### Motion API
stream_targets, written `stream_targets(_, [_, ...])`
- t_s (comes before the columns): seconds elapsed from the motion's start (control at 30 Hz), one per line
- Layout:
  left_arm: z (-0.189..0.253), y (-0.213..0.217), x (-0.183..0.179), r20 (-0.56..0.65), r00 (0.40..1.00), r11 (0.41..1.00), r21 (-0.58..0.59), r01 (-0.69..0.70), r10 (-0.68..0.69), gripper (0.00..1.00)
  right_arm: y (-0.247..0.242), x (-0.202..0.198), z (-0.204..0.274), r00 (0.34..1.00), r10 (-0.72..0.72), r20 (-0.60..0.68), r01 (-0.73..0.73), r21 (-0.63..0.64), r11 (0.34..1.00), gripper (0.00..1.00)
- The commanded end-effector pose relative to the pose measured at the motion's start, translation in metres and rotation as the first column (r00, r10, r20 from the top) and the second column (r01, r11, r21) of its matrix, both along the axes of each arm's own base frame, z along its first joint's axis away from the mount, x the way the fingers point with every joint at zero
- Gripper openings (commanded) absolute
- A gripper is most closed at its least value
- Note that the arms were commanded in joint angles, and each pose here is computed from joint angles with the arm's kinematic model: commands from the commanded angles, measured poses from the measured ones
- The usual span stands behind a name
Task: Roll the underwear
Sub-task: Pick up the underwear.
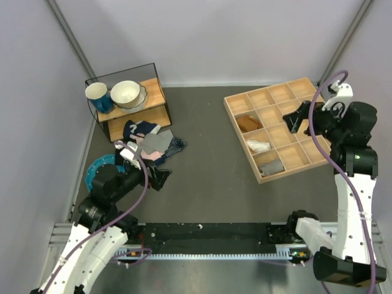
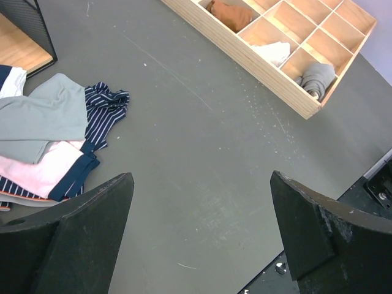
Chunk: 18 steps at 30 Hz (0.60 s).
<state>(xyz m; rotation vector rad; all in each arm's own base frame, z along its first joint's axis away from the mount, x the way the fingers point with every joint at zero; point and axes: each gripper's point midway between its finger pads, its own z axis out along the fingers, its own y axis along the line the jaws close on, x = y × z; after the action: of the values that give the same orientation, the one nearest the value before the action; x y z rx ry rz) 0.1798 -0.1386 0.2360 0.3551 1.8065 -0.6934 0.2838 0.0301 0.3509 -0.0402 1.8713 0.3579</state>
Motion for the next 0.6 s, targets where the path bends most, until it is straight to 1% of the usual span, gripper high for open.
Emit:
stream_targets(0.0, [-0.001, 0.005, 0.012, -0.003, 0.998, 0.998, 0.006, -0.055, 0.055, 0.99, 0.047, -0.004, 0.006, 0.950, 0.303, 0.075, -0.309, 0.092, 0.947, 0.99])
stream_targets(0.03, [-0.002, 0.006, 0.013, -0.006, 0.998, 0.998, 0.008, -0.063, 0.063, 0.99, 0.061, -0.009, 0.009, 0.905, 0.410, 0.118, -0.420, 0.081, 0.904, 0.99])
stream_targets(0.07, [-0.005, 0.006, 0.015, -0.022, 0.997, 0.998, 0.015, -0.068, 0.068, 0.99, 0.074, -0.017, -0.001, 0.840, 0.525, 0.135, -0.535, 0.051, 0.843, 0.99])
stream_targets(0.1, [-0.007, 0.007, 0.016, -0.028, 0.997, 0.997, 0.019, -0.075, 0.076, 0.99, 0.094, -0.033, -0.002, 0.733, 0.661, 0.160, -0.677, 0.076, 0.733, 0.99])
stream_targets(0.13, [-0.009, 0.009, 0.018, -0.032, 0.995, 0.995, 0.027, -0.091, 0.092, 0.99, 0.102, -0.037, -0.007, 0.696, 0.700, 0.160, -0.716, 0.080, 0.694, 0.99])
stream_targets(0.17, [-0.012, 0.009, 0.021, -0.049, 0.994, 0.995, 0.040, -0.096, 0.098, 0.99, 0.107, -0.038, -0.020, 0.669, 0.728, 0.150, -0.741, 0.059, 0.669, 0.99])
stream_targets(0.2, [-0.015, 0.010, 0.022, -0.060, 0.993, 0.994, 0.049, -0.103, 0.106, 0.99, 0.121, -0.043, -0.030, 0.630, 0.765, 0.133, -0.775, 0.048, 0.630, 0.99])
stream_targets(0.27, [-0.018, 0.012, 0.026, -0.089, 0.988, 0.991, 0.064, -0.118, 0.124, 0.99, 0.131, -0.042, -0.056, 0.600, 0.795, 0.094, -0.800, 0.032, 0.600, 0.99])
stream_targets(0.37, [-0.023, 0.019, 0.034, -0.122, 0.979, 0.985, 0.076, -0.154, 0.163, 0.99, 0.143, -0.043, -0.084, 0.551, 0.833, 0.055, -0.835, 0.045, 0.549, 0.99])
stream_targets(0.47, [-0.028, 0.026, 0.044, -0.159, 0.965, 0.978, 0.068, -0.198, 0.206, 0.99, 0.142, -0.039, -0.104, 0.557, 0.830, 0.032, -0.830, 0.046, 0.555, 0.99])
stream_targets(0.57, [-0.028, 0.028, 0.056, -0.202, 0.950, 0.972, 0.050, -0.231, 0.237, 0.99, 0.137, -0.036, -0.114, 0.585, 0.811, 0.009, -0.811, 0.017, 0.585, 0.99])
